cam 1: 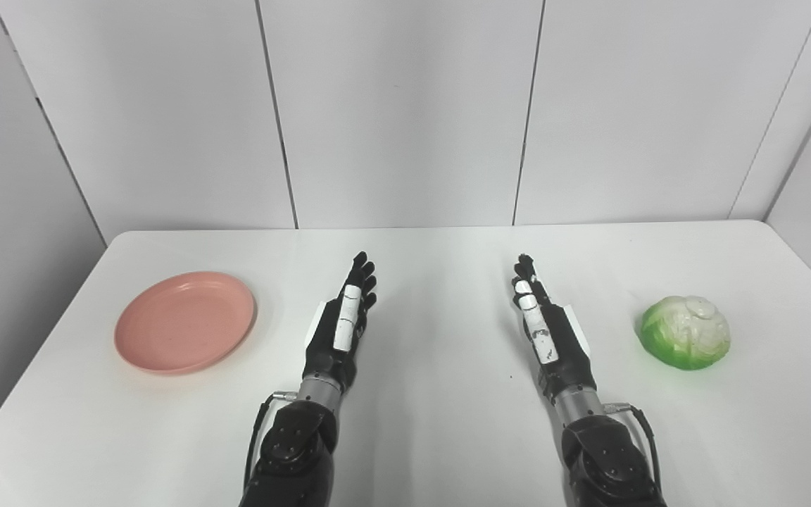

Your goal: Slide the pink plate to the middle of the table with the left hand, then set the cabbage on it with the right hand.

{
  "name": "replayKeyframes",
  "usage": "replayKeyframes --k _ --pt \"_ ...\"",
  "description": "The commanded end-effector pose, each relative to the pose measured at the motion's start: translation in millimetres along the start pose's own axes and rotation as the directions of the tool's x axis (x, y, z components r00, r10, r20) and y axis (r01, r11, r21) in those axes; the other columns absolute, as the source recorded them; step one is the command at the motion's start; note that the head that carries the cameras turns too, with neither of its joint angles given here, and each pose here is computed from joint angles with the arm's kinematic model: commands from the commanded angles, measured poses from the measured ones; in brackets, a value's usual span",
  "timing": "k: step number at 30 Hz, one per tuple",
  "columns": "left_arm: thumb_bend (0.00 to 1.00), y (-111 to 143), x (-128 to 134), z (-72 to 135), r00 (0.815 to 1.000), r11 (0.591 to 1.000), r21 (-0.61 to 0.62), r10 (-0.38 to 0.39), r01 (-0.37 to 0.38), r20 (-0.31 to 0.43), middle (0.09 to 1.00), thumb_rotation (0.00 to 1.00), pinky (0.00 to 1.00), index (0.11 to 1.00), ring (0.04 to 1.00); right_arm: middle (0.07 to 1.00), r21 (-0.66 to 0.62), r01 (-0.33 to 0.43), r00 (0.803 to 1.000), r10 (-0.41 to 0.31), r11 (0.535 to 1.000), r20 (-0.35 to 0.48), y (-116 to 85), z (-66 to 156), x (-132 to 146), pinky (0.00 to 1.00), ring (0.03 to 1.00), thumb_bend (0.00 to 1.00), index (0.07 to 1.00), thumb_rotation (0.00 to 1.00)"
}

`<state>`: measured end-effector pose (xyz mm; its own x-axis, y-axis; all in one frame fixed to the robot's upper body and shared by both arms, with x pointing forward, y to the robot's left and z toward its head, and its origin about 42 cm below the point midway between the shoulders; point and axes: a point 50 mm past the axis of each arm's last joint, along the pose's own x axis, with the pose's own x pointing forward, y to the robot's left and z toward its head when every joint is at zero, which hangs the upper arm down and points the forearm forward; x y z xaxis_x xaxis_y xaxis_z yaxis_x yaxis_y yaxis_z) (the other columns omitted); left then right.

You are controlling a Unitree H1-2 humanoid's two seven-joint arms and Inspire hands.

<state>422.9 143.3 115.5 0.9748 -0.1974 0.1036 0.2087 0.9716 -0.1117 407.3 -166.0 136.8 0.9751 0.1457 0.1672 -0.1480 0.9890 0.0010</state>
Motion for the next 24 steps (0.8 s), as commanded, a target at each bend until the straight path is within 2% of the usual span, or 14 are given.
replayKeyframes --k 1,24 --pt "0.82 7.1 -15.3 -19.9 0.999 1.0 0.007 0.013 -0.012 -0.053 1.0 1.0 1.0 1.0 1.0 1.0 0.003 -0.011 0.997 0.011 1.0 0.075 4.5 22.9 17.1 1.0 1.0 0.7 1.0 0.97" --pt "0.81 7.7 -13.9 -19.4 0.999 1.0 -0.001 0.009 -0.01 -0.05 1.0 1.0 1.0 1.0 1.0 1.0 0.007 -0.016 0.997 0.016 1.0 0.074 5.2 23.9 16.2 1.0 1.0 0.69 1.0 0.97"
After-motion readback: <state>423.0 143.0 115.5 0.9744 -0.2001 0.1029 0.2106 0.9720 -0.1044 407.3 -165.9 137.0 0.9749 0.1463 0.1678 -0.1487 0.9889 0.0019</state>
